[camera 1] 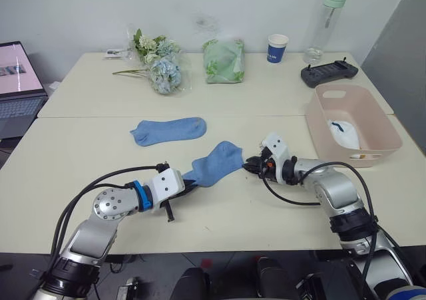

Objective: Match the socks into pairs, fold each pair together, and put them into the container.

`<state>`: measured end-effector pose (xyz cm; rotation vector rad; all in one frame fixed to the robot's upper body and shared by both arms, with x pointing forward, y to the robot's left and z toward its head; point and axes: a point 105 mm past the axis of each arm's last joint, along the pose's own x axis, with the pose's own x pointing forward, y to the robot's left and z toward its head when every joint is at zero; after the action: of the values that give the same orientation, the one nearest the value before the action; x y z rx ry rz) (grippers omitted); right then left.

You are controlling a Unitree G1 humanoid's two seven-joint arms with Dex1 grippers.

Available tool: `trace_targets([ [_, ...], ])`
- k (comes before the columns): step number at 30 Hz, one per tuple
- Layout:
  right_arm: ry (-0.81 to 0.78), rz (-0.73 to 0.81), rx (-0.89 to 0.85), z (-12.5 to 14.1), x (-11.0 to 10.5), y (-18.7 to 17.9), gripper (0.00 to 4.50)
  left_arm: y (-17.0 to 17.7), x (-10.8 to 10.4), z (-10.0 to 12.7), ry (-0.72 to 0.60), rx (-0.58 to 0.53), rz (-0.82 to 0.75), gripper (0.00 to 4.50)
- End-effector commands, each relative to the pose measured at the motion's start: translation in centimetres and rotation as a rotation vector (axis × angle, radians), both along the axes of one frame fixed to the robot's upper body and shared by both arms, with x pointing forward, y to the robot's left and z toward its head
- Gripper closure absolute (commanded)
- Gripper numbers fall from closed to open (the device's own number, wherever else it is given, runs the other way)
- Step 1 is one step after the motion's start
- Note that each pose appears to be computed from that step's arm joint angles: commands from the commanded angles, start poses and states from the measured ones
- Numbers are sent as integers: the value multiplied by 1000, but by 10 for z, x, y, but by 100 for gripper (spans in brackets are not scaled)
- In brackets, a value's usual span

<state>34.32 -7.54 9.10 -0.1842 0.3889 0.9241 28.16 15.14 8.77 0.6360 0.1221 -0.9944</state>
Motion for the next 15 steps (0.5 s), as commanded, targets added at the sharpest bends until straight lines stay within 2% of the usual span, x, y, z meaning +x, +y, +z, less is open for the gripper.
trace_targets([
  [1, -27, 25, 34, 11, 1, 7, 326, -2, 2, 8, -35, 0, -12, 450],
  [4, -23, 25, 35, 11, 1, 7, 387, -3, 2, 9, -36, -2, -10, 450],
  [6, -17, 25, 37, 10, 1, 5, 447, -3, 3, 9, -38, -2, -11, 450],
  [15, -7, 3, 49, 12, -1, -6, 447, -8, 5, 12, -51, -5, -30, 450],
])
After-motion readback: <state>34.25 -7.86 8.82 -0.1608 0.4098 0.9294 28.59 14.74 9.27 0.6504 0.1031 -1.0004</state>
